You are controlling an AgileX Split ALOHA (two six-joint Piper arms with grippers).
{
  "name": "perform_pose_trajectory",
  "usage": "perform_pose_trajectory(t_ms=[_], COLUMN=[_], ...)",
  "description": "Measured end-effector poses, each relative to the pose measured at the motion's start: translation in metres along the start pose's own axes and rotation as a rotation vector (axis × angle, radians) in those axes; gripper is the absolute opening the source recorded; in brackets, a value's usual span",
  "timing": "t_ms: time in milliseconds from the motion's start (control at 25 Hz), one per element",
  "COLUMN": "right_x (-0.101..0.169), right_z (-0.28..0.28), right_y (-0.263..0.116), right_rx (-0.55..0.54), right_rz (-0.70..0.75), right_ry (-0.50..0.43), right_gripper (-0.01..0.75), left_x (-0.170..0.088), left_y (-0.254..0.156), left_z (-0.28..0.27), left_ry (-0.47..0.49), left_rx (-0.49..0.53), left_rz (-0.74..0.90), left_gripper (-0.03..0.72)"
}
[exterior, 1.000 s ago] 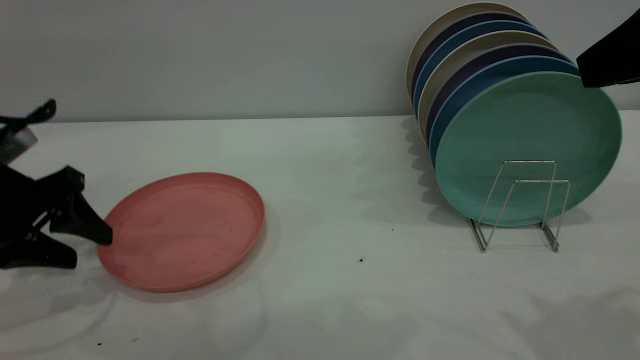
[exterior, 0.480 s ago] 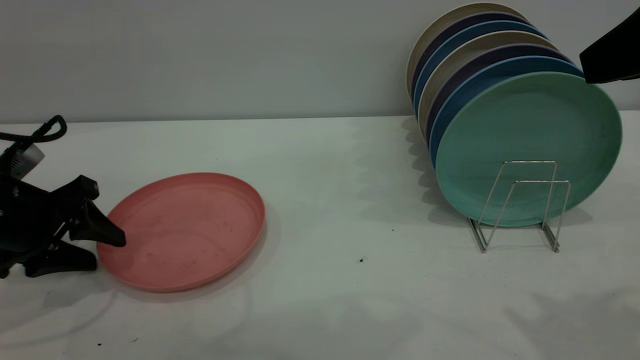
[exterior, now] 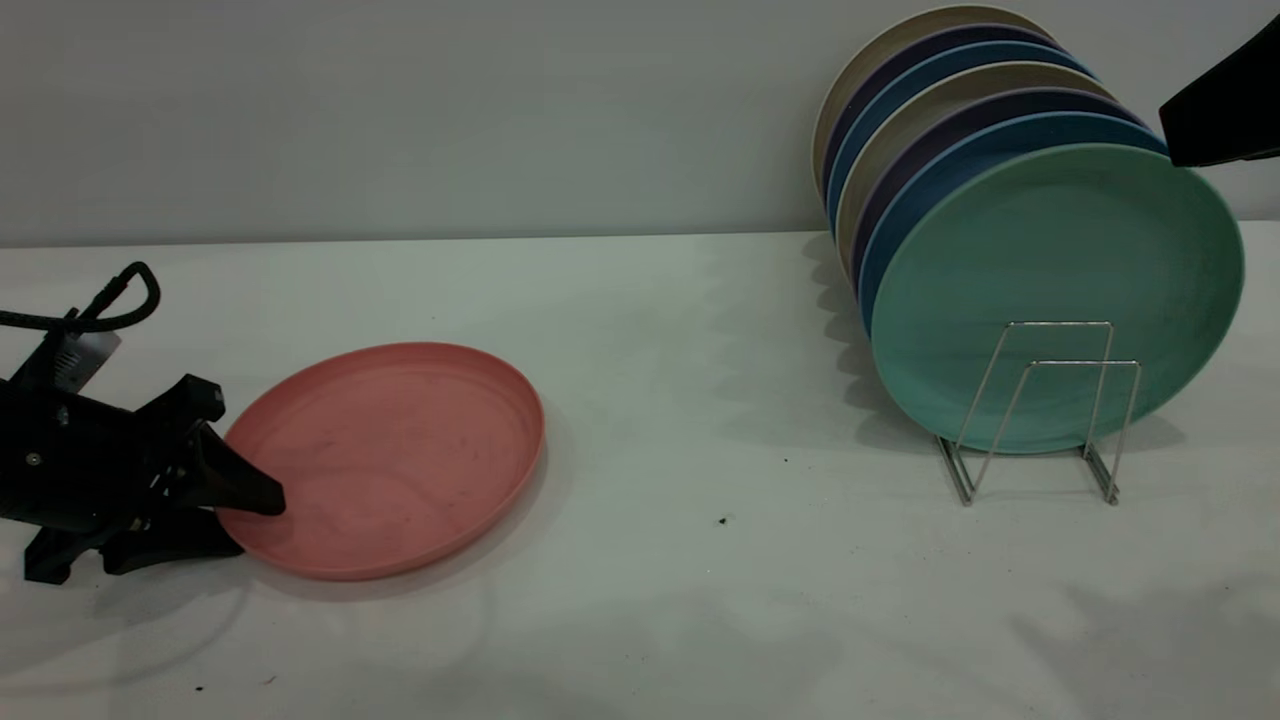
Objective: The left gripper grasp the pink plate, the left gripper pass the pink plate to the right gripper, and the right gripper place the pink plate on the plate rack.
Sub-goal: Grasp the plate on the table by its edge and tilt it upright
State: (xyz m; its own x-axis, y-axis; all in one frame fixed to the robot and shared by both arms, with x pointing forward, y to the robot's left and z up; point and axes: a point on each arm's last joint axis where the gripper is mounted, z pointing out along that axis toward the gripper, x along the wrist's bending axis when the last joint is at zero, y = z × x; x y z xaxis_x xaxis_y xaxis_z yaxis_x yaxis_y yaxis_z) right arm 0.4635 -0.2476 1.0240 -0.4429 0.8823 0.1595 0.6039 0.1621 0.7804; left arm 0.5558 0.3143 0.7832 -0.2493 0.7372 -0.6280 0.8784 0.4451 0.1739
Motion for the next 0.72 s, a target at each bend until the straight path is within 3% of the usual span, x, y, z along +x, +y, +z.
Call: perform_pose_trajectory(t_ms=[120,240,320,720], right_x=[0.0,0.0,0.0,0.005], right_z=[0.0,0.0,0.0,0.006], right_y=[0.0,0.0,0.0,0.0], right_rx=[-0.001,-0.001,0.001,0.001], right_rz=[0.0,0.0,0.0,0.114], right_ry=[-0.002,-0.002,0.001,0.081], right_gripper=[0.377,0.377,0.377,0.377], left_x=[0.0,0.001,0.001,-0.011], left_y=[0.0,0.0,0.0,0.008], left_z=[0.0,0.0,0.0,-0.009], left_ry=[0.0,0.005,0.006,-0.017], left_rx=[0.001,0.0,-0.001,-0.036], left_rz=[0.005,0.005,0.006,0.072], left_gripper=[0.324,0.135,0.047,0.014])
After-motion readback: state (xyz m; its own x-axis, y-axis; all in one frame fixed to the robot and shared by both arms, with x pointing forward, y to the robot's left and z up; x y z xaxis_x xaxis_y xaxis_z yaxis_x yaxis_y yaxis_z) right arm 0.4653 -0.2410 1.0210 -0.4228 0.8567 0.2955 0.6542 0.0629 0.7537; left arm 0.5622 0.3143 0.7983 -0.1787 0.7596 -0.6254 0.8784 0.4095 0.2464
